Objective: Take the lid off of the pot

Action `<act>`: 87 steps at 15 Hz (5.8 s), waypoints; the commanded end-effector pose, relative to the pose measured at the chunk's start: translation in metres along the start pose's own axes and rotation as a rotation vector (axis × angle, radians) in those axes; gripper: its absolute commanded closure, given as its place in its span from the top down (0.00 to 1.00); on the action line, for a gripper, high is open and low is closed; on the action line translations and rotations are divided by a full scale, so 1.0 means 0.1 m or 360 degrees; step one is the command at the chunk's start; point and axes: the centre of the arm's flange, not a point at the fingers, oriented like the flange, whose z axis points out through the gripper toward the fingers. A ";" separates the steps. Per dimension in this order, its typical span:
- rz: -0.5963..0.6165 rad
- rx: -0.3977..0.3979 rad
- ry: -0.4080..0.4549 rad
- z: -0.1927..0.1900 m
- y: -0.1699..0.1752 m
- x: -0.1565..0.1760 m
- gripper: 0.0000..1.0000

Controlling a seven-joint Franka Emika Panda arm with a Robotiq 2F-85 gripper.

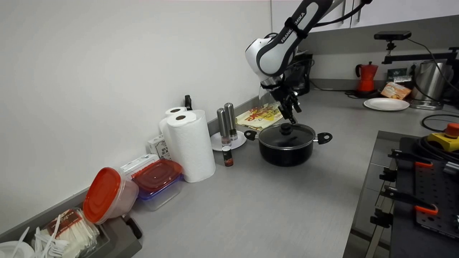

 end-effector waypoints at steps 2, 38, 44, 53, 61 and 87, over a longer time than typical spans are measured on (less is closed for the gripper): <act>0.0191 -0.0061 -0.0101 0.14 0.15 0.29 1.00; 0.0083 0.0059 -0.0268 0.15 0.00 0.81 1.00; 0.0114 0.0056 -0.0204 -0.01 0.06 0.87 1.00; 0.0135 0.0055 -0.0219 0.08 0.14 0.92 1.00; 0.0116 0.0055 -0.0244 0.13 0.14 0.95 0.46; -0.0130 -0.0410 0.0291 -2.45 -0.69 -0.04 0.24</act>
